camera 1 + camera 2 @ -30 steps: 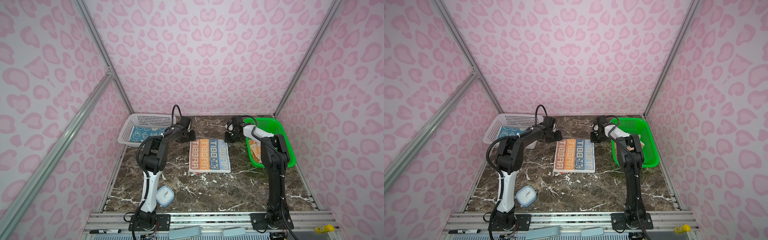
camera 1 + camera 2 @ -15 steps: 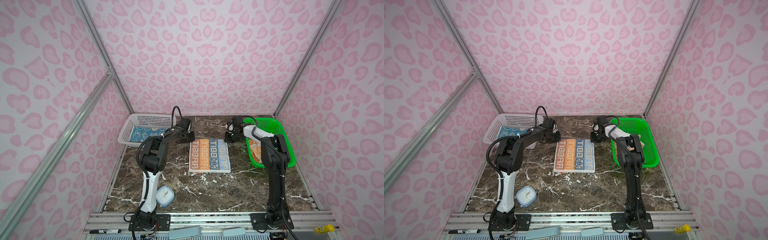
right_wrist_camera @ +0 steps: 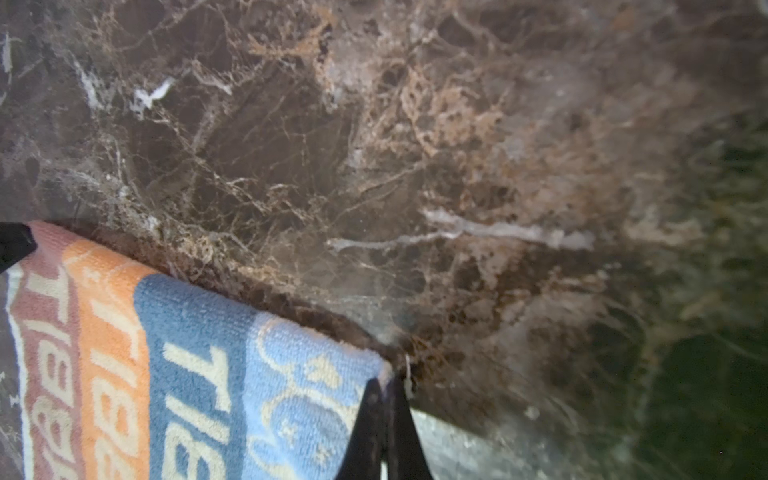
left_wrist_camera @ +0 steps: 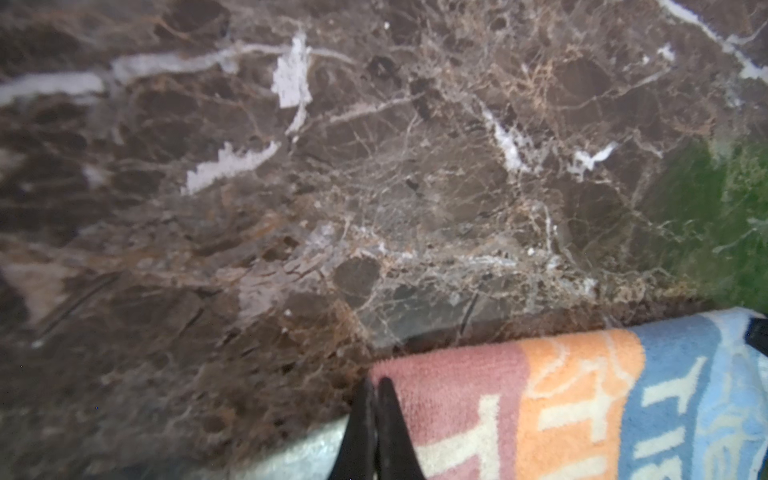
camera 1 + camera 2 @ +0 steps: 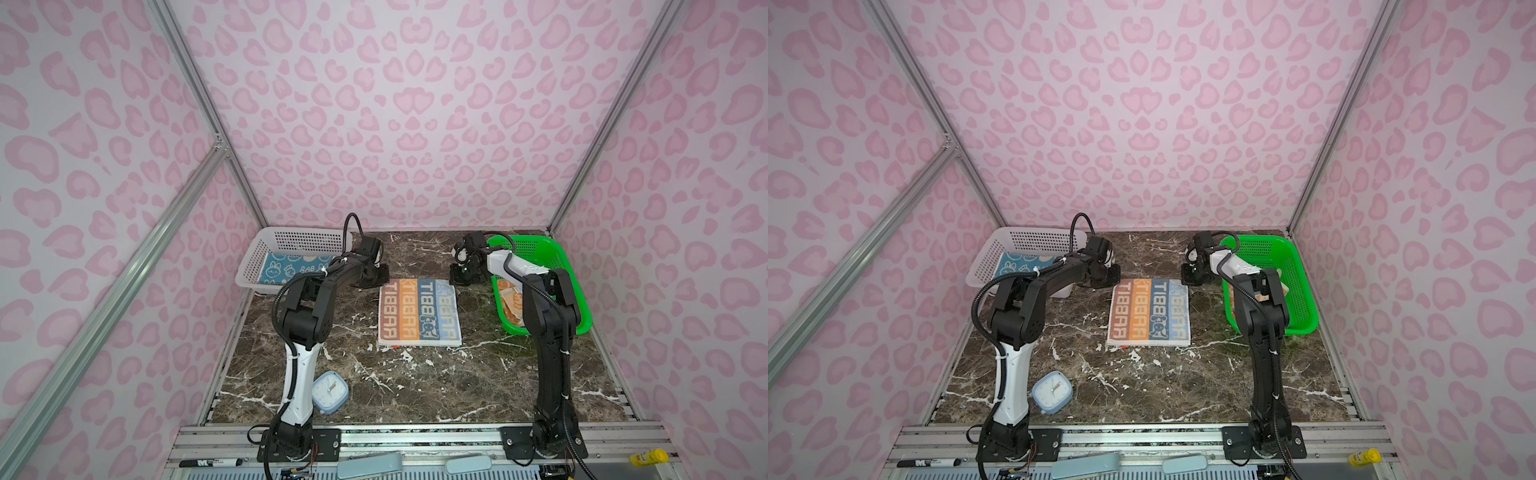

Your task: Fold and stack the towels

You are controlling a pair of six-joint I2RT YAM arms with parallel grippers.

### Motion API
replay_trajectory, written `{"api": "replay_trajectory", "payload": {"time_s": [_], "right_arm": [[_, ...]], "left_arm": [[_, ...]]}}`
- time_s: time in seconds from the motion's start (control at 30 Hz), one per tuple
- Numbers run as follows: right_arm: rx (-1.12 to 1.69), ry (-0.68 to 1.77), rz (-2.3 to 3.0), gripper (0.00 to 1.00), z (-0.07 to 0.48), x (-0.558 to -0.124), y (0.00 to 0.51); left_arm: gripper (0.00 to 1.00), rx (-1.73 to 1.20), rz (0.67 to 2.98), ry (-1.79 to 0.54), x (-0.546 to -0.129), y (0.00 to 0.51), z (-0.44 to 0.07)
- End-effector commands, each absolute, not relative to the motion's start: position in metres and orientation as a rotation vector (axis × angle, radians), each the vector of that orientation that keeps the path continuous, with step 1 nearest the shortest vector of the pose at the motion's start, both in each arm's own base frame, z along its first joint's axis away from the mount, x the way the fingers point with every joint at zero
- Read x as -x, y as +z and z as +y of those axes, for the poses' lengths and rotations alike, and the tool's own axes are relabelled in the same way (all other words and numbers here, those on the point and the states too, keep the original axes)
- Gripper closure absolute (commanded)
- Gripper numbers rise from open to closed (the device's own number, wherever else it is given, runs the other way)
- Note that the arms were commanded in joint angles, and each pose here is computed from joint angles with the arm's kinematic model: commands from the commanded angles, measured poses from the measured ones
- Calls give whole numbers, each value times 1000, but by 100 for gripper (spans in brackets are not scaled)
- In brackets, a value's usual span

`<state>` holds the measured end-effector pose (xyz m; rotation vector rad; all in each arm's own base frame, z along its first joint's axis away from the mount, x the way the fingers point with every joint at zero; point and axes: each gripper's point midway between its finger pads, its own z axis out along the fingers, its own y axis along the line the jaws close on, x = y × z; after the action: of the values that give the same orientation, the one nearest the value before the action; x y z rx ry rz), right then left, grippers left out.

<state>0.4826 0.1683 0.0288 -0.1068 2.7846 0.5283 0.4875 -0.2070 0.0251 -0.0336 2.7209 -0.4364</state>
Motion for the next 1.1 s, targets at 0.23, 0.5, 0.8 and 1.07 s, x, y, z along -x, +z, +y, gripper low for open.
{"api": "replay_trajectory", "payload": {"time_s": [0.23,0.5,0.8,1.07], "right_arm": [[51,610,2773,100,164,-472,46],[32,650,2720,100,164,-456,75],[42,630,2745,100,160,-407,79],[69,545,2816,100,162,-361,50]], "left_arm": [[96,38,2660,-415,-488,66,-196],[96,69,2638,-453,-474,78,-193],[96,131,2627,-498,-432,84,-184],[96,137,2699,-453,-374,54,-180]]}}
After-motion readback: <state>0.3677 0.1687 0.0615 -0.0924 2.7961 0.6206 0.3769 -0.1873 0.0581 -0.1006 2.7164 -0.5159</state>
